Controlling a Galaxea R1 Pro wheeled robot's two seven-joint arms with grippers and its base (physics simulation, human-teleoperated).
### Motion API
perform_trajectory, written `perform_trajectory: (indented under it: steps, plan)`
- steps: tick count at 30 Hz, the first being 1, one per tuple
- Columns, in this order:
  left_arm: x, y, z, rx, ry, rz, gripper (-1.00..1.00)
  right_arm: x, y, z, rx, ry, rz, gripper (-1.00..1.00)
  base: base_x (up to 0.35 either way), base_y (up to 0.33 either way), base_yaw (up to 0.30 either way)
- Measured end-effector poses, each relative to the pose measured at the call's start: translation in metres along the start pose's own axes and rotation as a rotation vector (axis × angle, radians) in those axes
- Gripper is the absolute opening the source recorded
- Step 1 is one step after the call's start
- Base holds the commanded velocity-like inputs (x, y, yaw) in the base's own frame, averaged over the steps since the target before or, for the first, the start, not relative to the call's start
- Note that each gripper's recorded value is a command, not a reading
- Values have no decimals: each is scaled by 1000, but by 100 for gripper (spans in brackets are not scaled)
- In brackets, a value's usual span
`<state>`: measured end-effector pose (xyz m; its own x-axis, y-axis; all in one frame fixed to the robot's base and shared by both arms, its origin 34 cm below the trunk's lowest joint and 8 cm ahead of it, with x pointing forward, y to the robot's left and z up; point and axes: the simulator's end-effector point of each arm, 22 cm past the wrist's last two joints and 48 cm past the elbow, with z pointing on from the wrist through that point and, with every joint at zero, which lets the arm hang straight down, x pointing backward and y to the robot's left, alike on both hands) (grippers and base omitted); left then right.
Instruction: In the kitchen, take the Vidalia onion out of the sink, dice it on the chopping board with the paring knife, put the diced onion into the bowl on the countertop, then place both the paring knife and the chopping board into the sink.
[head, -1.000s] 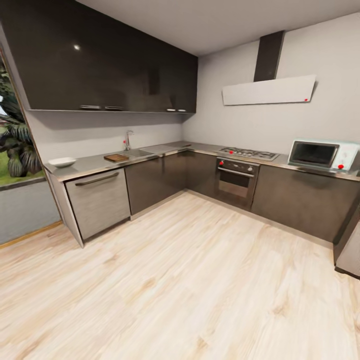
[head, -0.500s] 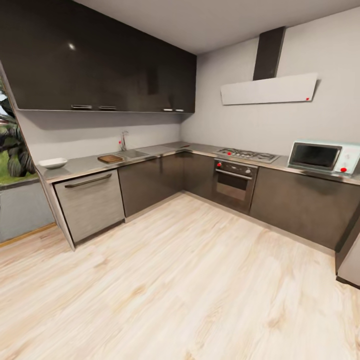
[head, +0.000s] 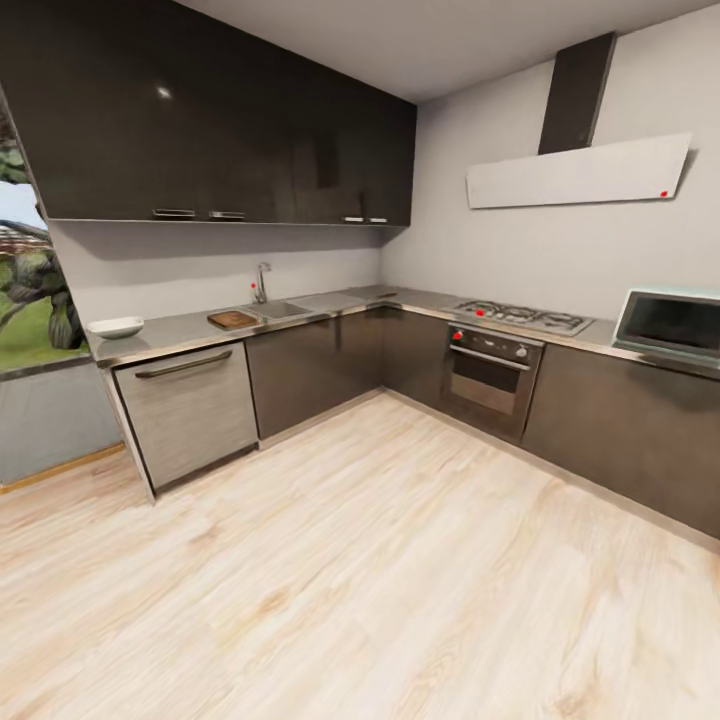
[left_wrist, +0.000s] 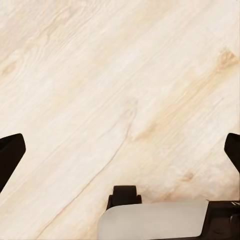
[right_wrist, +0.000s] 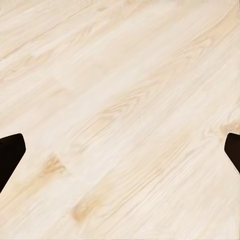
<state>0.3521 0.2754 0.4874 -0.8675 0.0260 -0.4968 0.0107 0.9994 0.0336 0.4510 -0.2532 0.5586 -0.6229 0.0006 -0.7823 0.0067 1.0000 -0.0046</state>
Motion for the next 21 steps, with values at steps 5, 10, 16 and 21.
perform_trajectory:
  steps: [5, 10, 16, 21]
  plan:
    - [0, 0, 0, 0, 0, 0, 100, 0, 0, 0, 0, 0, 0, 100, 277, -226, 189]
    - [2, 0, 0, 0, 4, 0, 100, 0, 0, 0, 0, 0, 0, 100, 272, -231, 204]
    - [3, 0, 0, 0, 6, 0, 100, 0, 0, 0, 0, 0, 0, 100, 265, -236, 237]
    - [3, 0, 0, 0, 6, 0, 100, 0, 0, 0, 0, 0, 0, 100, 257, -239, 257]
